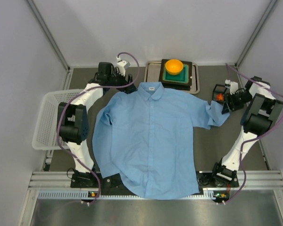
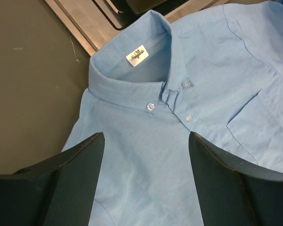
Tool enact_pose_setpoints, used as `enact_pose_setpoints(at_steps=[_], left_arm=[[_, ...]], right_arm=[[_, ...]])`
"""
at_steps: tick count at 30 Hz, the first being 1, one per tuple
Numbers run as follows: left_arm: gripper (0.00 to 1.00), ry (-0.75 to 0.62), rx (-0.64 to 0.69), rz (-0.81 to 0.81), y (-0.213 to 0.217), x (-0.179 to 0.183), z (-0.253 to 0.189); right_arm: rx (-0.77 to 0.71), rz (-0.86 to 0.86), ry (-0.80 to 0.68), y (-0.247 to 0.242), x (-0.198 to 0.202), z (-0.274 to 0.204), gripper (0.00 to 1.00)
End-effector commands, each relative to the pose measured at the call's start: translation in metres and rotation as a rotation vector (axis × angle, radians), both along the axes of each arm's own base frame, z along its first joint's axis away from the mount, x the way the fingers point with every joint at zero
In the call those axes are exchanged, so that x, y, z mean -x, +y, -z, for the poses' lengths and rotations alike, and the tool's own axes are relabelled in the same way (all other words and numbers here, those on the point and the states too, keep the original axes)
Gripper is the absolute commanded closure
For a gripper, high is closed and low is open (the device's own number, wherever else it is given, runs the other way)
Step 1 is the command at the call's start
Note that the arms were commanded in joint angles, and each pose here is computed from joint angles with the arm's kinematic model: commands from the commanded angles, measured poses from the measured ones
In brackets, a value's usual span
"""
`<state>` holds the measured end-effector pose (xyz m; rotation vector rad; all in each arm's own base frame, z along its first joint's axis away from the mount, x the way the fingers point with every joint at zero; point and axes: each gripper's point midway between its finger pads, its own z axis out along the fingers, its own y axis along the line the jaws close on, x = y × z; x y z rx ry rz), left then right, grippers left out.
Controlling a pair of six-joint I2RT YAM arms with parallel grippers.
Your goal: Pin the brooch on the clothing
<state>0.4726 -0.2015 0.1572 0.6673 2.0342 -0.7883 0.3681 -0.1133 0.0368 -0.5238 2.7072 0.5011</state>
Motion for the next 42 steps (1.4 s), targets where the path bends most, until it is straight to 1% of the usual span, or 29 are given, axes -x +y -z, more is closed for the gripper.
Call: enact_pose_setpoints(at_steps=[1,2,3,4,5,6,7,9,10,12,13,14,15,16,18,20,21,23,26,29,31,33,34,35,37,38,40,42], left_arm=[[0.23,-0.081,0.028,0.009,0.002,0.004,-0.036],[0.23,-0.083,0.029,0.008,0.002,0.005,-0.036],[0.23,-0.088,0.030,0.003,0.003,0.004,-0.038],[0.23,-0.091,0.030,-0.003,0.005,0.005,-0.039],[0.23,-0.087,0.034,-0.006,0.004,0.006,-0.039],[0.23,-0.095,0.038,-0.008,0.005,0.006,-0.041],[0.23,-0.093,0.039,-0.014,0.005,0.008,-0.041],[0.23,-0.097,0.048,-0.021,0.006,0.009,-0.043],[0.23,-0.096,0.047,-0.027,0.007,0.011,-0.042],[0.23,-0.094,0.045,-0.032,0.008,0.013,-0.042],[0.23,-0.086,0.042,-0.034,0.010,0.015,-0.042],[0.23,-0.090,0.034,-0.034,0.011,0.016,-0.042],[0.23,-0.093,0.028,-0.034,0.012,0.018,-0.043],[0.23,-0.086,0.021,-0.030,0.014,0.021,-0.043],[0.22,-0.097,0.000,-0.024,0.016,0.023,-0.043],[0.22,-0.099,-0.015,-0.025,0.020,0.025,-0.044],[0.22,-0.097,-0.015,-0.028,0.022,0.025,-0.044],[0.22,-0.087,-0.010,-0.036,0.027,0.026,-0.044],[0.22,-0.066,0.000,-0.043,0.029,0.028,-0.040],[0.22,-0.054,0.011,-0.055,0.029,0.027,-0.038],[0.22,-0.051,0.021,-0.067,0.029,0.025,-0.037],[0.22,-0.037,0.036,-0.081,0.030,0.025,-0.036],[0.22,-0.034,0.035,-0.085,0.031,0.024,-0.036],[0.22,-0.030,0.038,-0.085,0.031,0.025,-0.035],[0.22,-0.030,0.037,-0.087,0.033,0.025,-0.036],[0.22,-0.026,0.036,-0.087,0.034,0.026,-0.035],[0.22,-0.024,0.034,-0.089,0.035,0.027,-0.035],[0.22,-0.025,0.033,-0.091,0.038,0.029,-0.035]], right_arm=[[-0.028,-0.064,-0.079,0.007,-0.001,-0.029,0.63],[-0.051,-0.075,-0.075,0.015,0.008,-0.032,0.73],[-0.093,-0.093,-0.098,0.027,0.014,-0.046,0.92],[-0.085,-0.097,-0.160,0.033,0.016,-0.070,0.97],[-0.102,-0.095,-0.172,0.043,0.024,-0.078,1.00],[-0.134,-0.095,-0.188,0.058,0.026,-0.089,1.00],[-0.127,-0.110,-0.236,0.071,0.031,-0.109,1.00],[-0.146,-0.127,-0.209,0.097,0.047,-0.110,1.00],[-0.146,-0.184,-0.211,0.123,0.051,-0.111,1.00],[-0.169,-0.207,-0.154,0.154,0.074,-0.105,1.00],[-0.174,-0.282,-0.131,0.180,0.085,-0.101,1.00],[-0.179,-0.322,-0.092,0.195,0.103,-0.092,1.00],[-0.180,-0.354,-0.056,0.209,0.115,-0.087,0.81],[-0.180,-0.440,-0.026,0.232,0.131,-0.083,0.67],[-0.212,-0.486,0.020,0.248,0.152,-0.083,0.38],[-0.253,-0.517,0.016,0.260,0.159,-0.095,0.29],[-0.268,-0.514,0.009,0.262,0.158,-0.101,0.26],[-0.250,-0.509,-0.040,0.263,0.144,-0.114,0.26],[-0.206,-0.496,-0.090,0.261,0.122,-0.119,0.26],[-0.158,-0.427,-0.120,0.261,0.092,-0.113,0.25],[-0.091,-0.387,-0.139,0.260,0.068,-0.105,0.24],[-0.041,-0.359,-0.112,0.260,0.057,-0.094,0.22],[-0.028,-0.349,-0.121,0.261,0.047,-0.095,0.22],[-0.016,-0.346,-0.083,0.262,0.043,-0.082,0.20],[0.011,-0.345,-0.083,0.263,0.033,-0.078,0.16],[0.021,-0.352,-0.053,0.264,0.030,-0.066,0.15],[0.035,-0.357,-0.049,0.265,0.021,-0.062,0.15],[0.032,-0.371,0.008,0.267,0.022,-0.048,0.17]])
